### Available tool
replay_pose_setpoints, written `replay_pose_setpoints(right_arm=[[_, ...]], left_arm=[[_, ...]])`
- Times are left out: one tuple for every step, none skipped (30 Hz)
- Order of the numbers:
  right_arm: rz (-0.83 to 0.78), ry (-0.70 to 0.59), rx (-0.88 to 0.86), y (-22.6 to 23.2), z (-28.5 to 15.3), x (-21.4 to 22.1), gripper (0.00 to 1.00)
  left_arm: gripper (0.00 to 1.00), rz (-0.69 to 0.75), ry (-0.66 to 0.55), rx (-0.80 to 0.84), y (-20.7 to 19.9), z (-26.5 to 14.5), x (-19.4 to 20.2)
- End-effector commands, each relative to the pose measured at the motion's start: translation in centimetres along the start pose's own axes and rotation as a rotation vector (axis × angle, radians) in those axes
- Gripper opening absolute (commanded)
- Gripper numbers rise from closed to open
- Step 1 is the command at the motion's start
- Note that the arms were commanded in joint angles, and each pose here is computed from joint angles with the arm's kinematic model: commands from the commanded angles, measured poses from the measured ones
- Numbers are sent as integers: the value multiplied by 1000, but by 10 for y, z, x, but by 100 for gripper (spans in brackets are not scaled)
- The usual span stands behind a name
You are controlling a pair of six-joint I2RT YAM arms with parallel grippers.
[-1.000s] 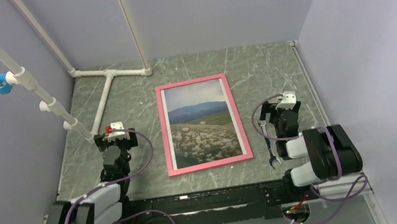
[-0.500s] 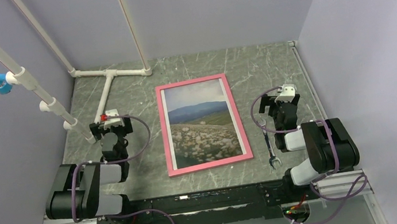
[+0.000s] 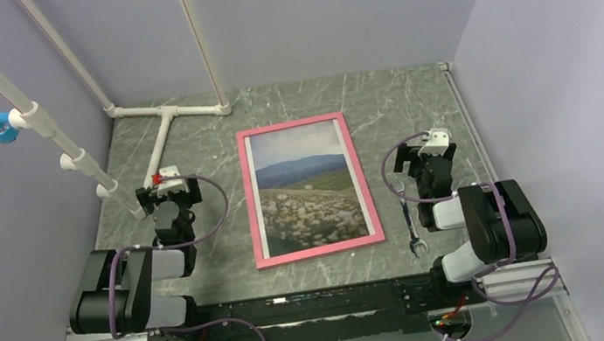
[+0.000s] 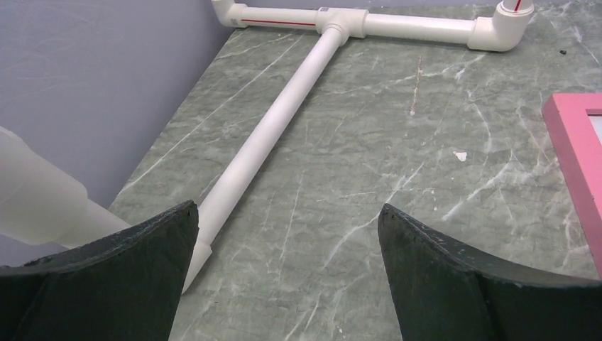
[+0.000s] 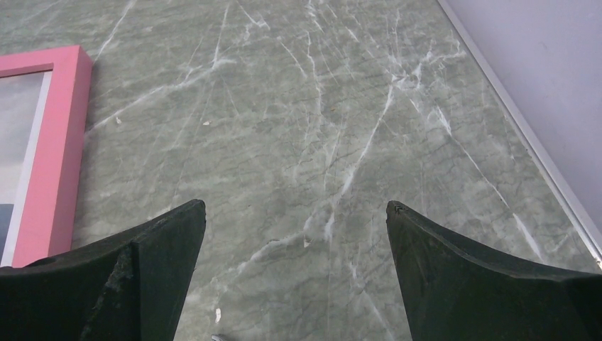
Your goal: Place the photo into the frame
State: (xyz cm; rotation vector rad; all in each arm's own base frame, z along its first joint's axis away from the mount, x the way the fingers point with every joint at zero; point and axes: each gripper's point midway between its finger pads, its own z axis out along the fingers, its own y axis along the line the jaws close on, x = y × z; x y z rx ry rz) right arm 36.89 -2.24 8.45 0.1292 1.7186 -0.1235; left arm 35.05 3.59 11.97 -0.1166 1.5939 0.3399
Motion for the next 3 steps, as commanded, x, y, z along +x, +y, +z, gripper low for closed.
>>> replay_pose_setpoints(right_arm=[[18, -40, 9, -1, 5, -13, 100], [17, -40, 8, -1, 4, -12, 100], [18, -39, 11, -2, 4, -12, 100]], left_arm=[[99, -26, -29, -19, 3, 2, -8], [99, -27, -28, -17, 3, 2, -8], [99, -28, -27, -18, 3, 2, -8]])
